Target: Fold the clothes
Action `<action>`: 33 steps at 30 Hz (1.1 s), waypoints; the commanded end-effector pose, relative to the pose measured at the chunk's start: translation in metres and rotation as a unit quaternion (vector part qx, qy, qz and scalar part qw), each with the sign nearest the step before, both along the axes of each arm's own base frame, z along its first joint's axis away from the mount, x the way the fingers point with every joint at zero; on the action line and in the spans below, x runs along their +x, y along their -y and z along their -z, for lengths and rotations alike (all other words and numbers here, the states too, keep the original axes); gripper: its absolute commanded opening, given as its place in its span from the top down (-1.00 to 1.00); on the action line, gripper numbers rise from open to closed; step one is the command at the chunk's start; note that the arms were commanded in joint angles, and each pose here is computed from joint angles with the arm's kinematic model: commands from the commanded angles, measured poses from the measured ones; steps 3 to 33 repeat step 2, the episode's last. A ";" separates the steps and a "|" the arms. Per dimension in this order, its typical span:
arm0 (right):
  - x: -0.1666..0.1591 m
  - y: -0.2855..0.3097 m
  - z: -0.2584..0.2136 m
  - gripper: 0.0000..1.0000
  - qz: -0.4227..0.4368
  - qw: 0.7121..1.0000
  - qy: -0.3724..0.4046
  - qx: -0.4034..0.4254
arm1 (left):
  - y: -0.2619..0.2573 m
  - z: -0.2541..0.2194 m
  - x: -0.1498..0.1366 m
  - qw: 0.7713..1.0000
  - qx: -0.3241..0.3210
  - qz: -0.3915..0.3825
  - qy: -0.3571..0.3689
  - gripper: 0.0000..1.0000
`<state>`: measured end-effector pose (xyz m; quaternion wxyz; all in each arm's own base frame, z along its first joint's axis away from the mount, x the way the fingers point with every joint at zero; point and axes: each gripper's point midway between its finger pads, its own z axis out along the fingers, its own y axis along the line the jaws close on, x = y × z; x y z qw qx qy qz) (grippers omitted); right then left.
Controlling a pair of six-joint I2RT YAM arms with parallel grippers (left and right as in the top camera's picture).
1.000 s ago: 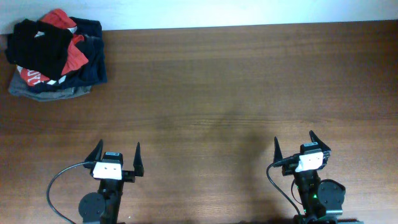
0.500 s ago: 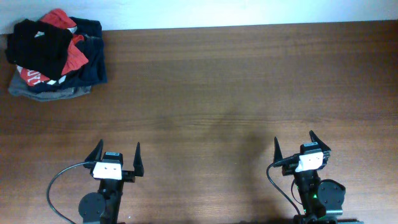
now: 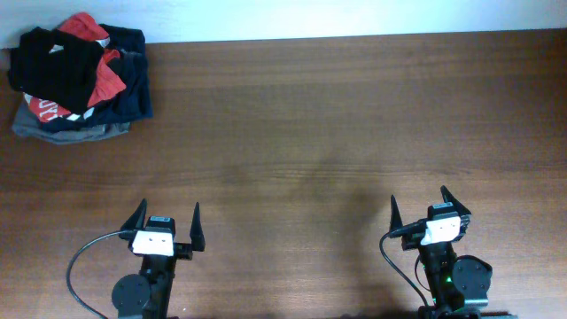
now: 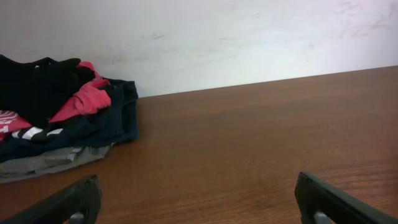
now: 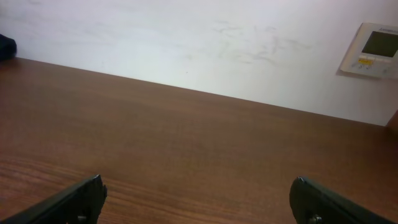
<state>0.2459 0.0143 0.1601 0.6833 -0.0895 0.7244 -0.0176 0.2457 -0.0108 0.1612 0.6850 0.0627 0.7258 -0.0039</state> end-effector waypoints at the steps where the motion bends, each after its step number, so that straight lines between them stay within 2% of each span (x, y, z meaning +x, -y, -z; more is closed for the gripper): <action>1: 0.000 0.001 0.002 -0.97 0.003 1.000 -0.002 0.002 | -0.001 0.001 0.000 1.000 0.008 -0.003 0.000 -0.98; 33: 0.000 0.001 0.002 -0.97 0.003 1.000 -0.002 0.002 | -0.001 0.001 0.000 1.000 0.008 -0.003 0.000 -0.98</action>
